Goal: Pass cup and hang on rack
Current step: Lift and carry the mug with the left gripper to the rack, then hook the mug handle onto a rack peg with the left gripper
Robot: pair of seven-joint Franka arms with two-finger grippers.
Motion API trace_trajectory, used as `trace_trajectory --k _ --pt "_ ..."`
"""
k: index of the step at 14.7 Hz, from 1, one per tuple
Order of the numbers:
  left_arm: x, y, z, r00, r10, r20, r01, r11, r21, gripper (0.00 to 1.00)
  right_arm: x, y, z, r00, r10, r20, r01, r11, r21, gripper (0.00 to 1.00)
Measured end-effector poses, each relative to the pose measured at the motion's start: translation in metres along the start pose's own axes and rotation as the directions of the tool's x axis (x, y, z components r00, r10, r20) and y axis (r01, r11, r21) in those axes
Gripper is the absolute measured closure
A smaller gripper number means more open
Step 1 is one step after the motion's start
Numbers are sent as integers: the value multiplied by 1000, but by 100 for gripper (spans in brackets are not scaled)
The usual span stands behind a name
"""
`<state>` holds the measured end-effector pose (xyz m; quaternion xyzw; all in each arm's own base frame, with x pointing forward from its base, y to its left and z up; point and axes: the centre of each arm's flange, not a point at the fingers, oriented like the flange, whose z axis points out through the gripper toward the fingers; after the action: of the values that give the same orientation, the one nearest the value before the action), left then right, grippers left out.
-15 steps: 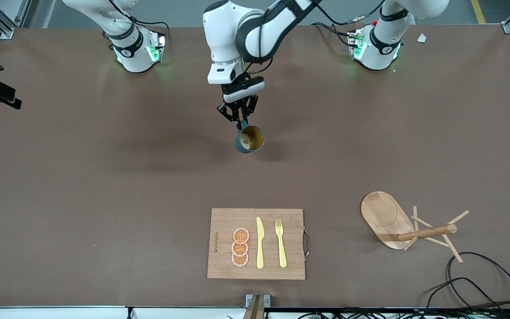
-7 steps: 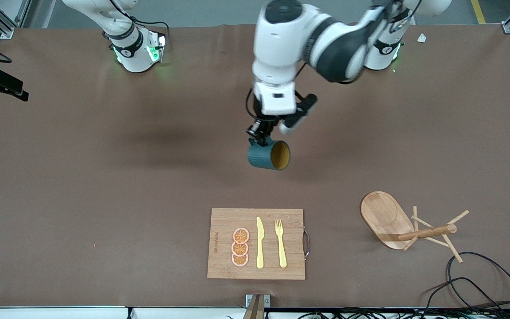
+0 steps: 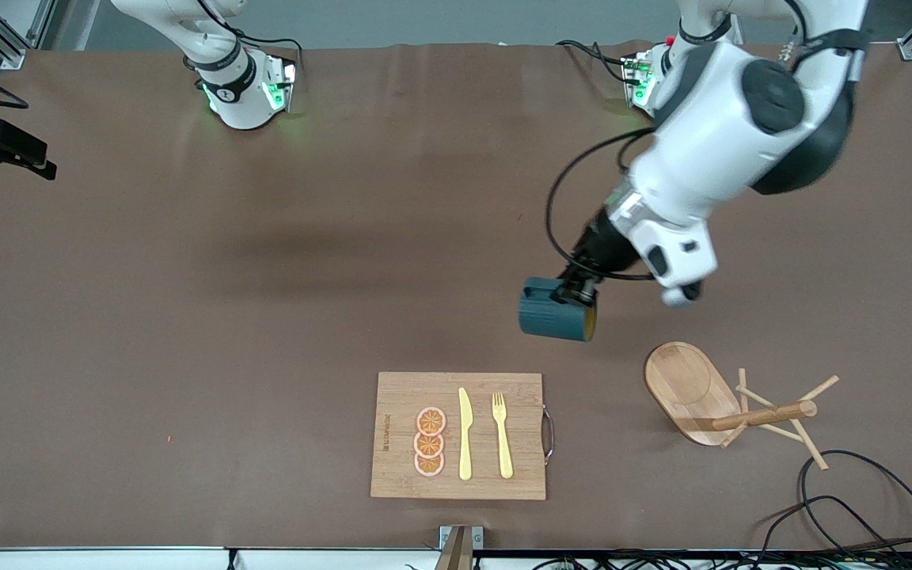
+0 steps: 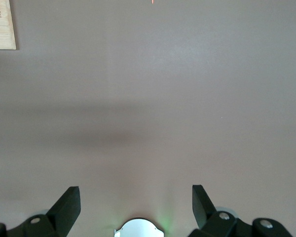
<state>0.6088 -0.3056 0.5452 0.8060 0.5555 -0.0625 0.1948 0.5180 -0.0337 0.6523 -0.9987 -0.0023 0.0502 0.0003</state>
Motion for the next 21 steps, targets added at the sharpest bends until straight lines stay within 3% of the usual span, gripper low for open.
trace_trajectory --k 7,13,16,21 --pt "162 -10 -52 972 0 236 -1 1000 4 79 1 0 0 1000 0 -6 0 1000 0 0" --pt "249 -19 -40 929 -33 369 54 997 -48 79 1 0 0 1000 -1 -6 1 1000 -1 0" --pt "287 -20 -25 917 -48 396 78 995 -59 79 1 0 0 1000 -1 -6 1 1000 -1 0" --pt "312 -23 -16 914 -56 402 88 994 -62 79 1 -1 0 1000 -1 -6 1 1000 -1 0"
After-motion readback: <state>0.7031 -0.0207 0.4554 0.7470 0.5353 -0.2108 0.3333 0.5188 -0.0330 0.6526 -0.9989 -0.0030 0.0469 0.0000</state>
